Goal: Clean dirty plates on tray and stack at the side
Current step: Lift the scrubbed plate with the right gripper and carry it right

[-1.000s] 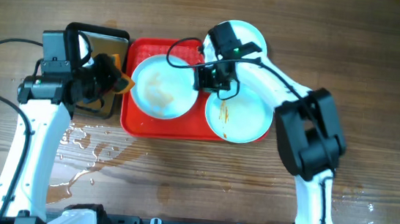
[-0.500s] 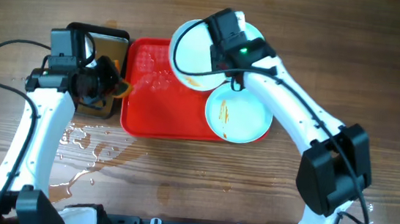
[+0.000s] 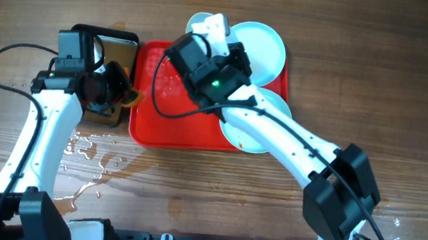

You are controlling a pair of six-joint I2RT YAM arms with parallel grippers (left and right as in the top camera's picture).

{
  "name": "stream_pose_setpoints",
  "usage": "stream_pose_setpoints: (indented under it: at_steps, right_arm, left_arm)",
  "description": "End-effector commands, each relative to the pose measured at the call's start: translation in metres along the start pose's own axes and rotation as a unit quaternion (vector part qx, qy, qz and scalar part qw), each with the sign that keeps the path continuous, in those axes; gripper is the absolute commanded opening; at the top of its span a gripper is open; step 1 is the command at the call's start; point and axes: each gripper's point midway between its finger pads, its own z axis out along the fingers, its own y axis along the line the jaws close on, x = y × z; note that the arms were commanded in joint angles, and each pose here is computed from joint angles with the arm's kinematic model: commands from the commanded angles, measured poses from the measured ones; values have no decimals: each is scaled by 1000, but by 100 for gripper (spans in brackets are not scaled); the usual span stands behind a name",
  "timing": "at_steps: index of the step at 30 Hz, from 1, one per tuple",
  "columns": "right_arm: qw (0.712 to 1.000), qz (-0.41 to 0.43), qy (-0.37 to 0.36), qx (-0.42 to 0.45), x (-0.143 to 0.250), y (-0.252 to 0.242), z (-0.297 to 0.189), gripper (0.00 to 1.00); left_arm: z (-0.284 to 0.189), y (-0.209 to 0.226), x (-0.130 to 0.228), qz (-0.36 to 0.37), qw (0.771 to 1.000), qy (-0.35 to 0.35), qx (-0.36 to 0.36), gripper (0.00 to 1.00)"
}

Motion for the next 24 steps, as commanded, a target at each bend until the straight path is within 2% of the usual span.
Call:
stream_pose_setpoints:
  at_steps: [1, 19, 22, 24]
  right_arm:
    - [998, -3, -28, 54, -14, -18, -15, 4]
    - [995, -8, -47, 83, -23, -24, -22, 4]
    - [997, -9, -45, 65, -22, -18, -21, 4]
    - [999, -12, -39, 24, -20, -5, -19, 4]
  left_arm:
    - [1, 2, -4, 8, 1000, -5, -4, 4]
    - [1, 2, -4, 8, 1000, -5, -3, 4]
    - [1, 2, -4, 8, 1000, -5, -4, 4]
    - [1, 2, -4, 8, 1000, -5, -4, 4]
